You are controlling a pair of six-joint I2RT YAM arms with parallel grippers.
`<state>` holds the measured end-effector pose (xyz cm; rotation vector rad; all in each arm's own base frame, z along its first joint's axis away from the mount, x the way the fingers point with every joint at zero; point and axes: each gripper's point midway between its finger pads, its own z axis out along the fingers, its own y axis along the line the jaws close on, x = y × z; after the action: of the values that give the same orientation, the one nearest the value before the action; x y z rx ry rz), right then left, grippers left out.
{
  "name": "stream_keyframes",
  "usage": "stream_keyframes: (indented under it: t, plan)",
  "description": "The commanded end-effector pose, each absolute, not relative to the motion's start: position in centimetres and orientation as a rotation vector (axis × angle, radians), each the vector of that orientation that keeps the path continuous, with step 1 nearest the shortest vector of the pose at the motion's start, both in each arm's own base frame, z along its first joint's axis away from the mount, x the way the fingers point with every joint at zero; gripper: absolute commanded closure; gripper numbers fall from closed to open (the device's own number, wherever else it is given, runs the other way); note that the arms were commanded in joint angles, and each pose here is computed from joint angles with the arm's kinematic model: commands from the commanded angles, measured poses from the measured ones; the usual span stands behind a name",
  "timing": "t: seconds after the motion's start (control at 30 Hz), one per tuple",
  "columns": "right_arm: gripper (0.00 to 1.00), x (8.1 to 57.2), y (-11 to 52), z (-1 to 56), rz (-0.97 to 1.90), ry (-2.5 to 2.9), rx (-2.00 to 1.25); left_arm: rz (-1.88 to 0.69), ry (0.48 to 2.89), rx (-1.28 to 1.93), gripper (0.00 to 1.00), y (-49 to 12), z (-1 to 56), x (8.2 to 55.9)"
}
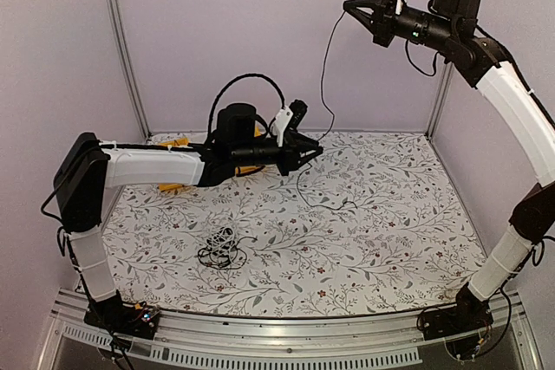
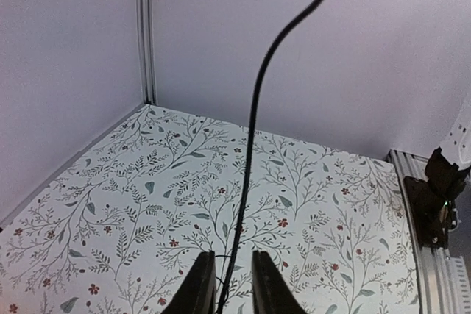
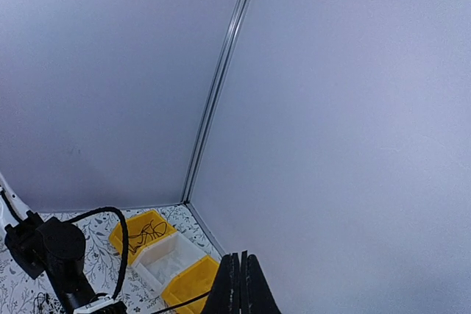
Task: Untangle the cables
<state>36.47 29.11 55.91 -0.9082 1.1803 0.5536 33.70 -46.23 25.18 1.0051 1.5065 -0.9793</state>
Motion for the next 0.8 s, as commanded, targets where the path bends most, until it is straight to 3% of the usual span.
stream_keyframes:
  t: [0.0, 0.17, 0.43, 0.6, 0.77]
  plan:
    - [1.0, 36.4, 29.4, 55.8, 0.568, 1.189, -0.908, -0.974, 1.478, 0.998, 0.88, -45.7, 26.3, 33.4]
    - [1.0, 38.1, 29.0, 53.7, 0.517, 1.257, -0.866, -0.937, 1.491, 0.985, 1.0, -44.2, 27.1, 33.4]
    - [1.0, 42.0, 25.9, 40.6, 0.49, 1.612, -0.764, -0.928, 1.537, 0.743, 1.0, -36.6, 32.7, 37.7]
    - [1.0, 40.4, 25.6, 29.7, 0.601, 1.887, -0.751, -0.976, 1.566, 0.672, 1.0, -33.0, 35.7, 40.7]
    - [1.0, 39.1, 26.3, 25.7, 0.713, 1.985, -0.749, -0.998, 1.52, 0.613, 1.0, -31.1, 38.0, 42.6]
